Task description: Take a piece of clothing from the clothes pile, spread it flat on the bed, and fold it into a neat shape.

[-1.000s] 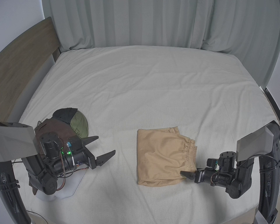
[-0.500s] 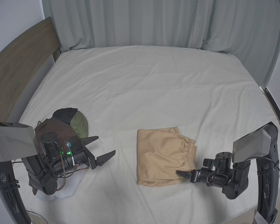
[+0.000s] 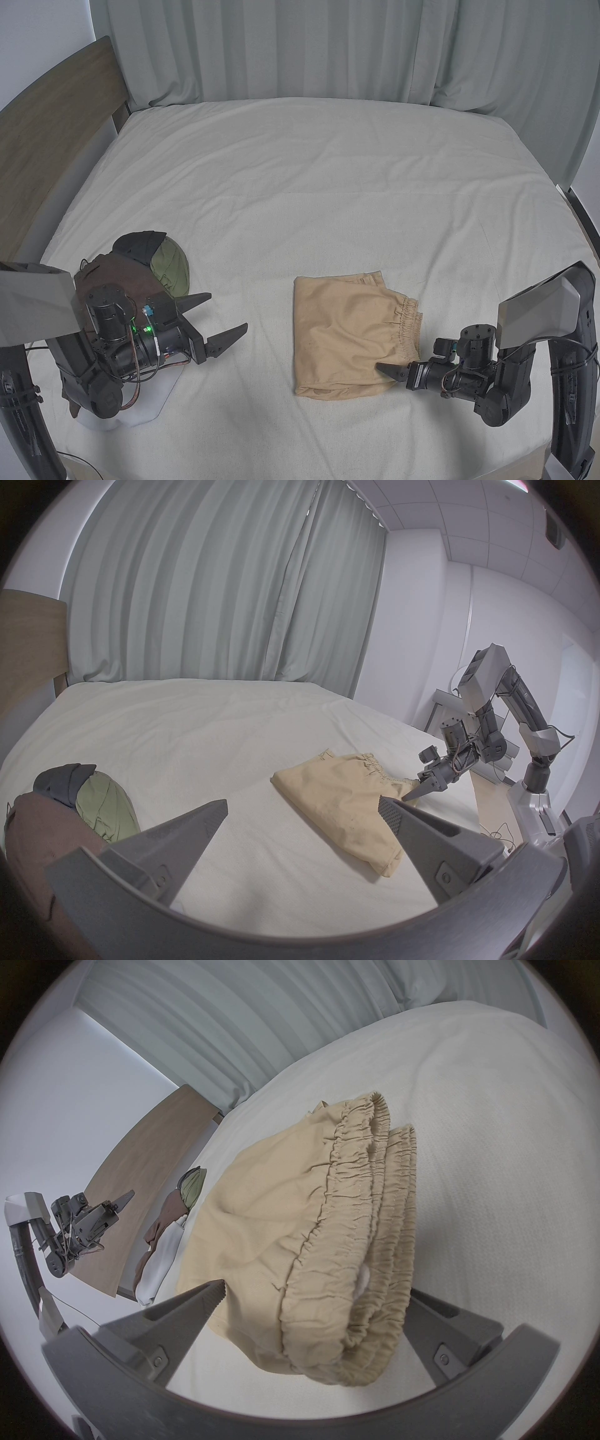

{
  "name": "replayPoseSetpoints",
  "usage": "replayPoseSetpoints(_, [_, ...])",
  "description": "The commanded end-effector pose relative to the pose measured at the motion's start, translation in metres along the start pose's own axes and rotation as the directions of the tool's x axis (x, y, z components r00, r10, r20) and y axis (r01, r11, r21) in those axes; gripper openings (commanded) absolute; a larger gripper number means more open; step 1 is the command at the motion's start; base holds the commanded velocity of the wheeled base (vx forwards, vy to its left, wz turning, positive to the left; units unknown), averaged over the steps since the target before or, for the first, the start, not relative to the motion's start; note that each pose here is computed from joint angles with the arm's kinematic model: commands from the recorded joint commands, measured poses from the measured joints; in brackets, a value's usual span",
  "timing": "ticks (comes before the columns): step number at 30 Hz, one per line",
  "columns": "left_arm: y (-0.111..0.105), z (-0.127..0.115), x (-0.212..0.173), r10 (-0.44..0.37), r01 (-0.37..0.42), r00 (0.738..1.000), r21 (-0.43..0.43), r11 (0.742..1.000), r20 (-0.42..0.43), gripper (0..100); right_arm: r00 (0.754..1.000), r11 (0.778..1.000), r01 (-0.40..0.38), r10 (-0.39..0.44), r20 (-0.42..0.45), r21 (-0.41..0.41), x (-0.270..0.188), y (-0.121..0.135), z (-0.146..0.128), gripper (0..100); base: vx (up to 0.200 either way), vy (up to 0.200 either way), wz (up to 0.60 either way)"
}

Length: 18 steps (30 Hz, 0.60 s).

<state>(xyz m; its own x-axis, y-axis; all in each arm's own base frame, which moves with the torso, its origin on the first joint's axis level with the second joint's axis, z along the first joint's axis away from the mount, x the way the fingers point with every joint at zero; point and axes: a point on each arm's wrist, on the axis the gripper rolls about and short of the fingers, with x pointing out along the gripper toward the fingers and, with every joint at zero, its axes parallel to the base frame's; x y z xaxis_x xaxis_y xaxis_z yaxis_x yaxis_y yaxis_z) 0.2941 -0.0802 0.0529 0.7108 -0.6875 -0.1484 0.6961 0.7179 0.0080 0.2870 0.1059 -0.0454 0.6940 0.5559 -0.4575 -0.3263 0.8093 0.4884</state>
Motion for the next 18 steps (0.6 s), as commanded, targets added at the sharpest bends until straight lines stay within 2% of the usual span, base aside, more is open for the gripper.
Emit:
replayPoseSetpoints(1, [0.0, 0.0, 0.0, 0.0, 0.0, 1.0, 0.001, 1.0, 0.001, 100, 1.0, 1.0, 0.0, 0.0, -0.001, 0.0, 0.0, -0.0002, -0.0004, 0, 0.0, 0.0, 0.0])
replayPoseSetpoints(18, [0.0001, 0.0017, -0.001, 0.002, -0.002, 1.0, 0.003, 1.0, 0.006, 100, 1.0, 1.0, -0.006, 0.006, 0.005, -0.003, -0.0012, 0.0018, 0.0018, 0, 0.0, 0.0, 0.0])
